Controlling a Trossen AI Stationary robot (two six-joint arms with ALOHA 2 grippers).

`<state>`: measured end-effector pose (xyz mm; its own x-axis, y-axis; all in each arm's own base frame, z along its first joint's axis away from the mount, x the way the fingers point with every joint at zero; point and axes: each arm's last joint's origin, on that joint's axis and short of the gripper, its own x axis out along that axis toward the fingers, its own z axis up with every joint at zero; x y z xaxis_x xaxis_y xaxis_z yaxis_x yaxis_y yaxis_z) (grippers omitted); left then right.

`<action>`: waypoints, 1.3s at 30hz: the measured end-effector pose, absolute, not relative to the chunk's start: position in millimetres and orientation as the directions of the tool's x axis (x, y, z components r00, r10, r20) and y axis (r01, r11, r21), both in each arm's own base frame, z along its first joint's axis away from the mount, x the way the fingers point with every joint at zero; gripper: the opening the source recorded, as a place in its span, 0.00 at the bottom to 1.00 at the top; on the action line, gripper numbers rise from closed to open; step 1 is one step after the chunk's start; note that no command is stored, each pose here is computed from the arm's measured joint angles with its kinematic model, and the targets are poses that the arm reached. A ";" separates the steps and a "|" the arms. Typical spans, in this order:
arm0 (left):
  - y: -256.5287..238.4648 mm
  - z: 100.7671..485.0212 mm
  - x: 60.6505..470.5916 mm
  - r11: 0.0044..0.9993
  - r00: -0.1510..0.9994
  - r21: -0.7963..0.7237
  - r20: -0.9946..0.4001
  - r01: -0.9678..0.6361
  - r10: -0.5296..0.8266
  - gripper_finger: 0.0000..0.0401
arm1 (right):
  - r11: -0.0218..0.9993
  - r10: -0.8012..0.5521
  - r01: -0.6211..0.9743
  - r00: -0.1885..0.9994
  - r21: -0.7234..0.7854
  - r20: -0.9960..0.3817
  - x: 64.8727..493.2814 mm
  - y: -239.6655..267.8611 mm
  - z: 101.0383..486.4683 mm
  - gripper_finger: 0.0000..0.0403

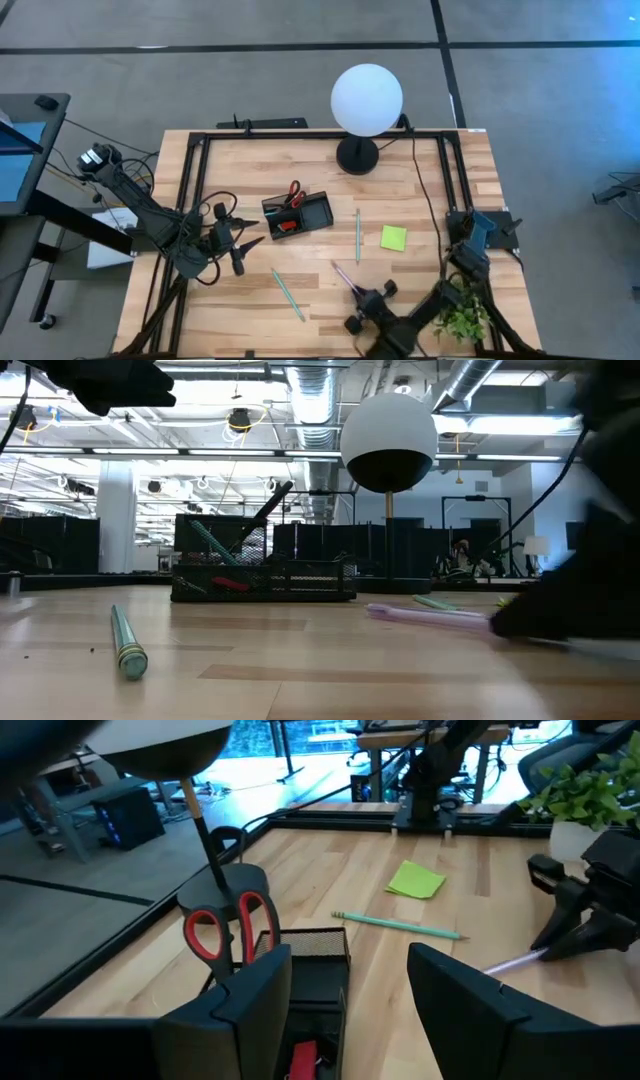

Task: Pick and place office supplies into organizer
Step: Put the purple pen into the black desk organizer

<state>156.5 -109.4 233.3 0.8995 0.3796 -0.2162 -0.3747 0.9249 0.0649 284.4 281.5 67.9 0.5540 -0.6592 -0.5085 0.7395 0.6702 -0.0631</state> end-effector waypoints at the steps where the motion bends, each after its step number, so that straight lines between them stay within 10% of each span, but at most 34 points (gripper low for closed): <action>1: -109.3 233.4 156.5 0.924 0.899 0.064 -0.214 -0.378 0.383 0.50 | 0.664 -0.664 0.744 0.543 -0.071 -0.514 290.4 277.7 75.5 0.09; 13: -109.4 233.7 156.6 0.922 0.899 0.018 -0.213 -0.387 0.382 0.50 | 0.699 -0.646 0.698 0.523 -0.156 -0.555 362.0 195.7 230.6 0.07; 20: -108.4 231.7 155.6 0.918 0.892 0.064 -0.220 -0.391 0.395 0.50 | 0.827 -0.375 0.559 0.614 0.048 -0.695 406.0 114.6 301.8 0.06; 39: -99.6 225.1 148.7 0.821 0.810 0.226 -0.167 -0.524 0.562 0.50 | 0.779 -0.038 0.543 0.540 0.313 -0.841 432.2 -2.0 297.4 0.04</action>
<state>148.7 -99.6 225.1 0.8098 0.5624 -0.1671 -0.5239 0.8214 0.2255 432.2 -2.0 297.4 0.5400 -0.0380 -0.8408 0.5427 0.7793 0.3133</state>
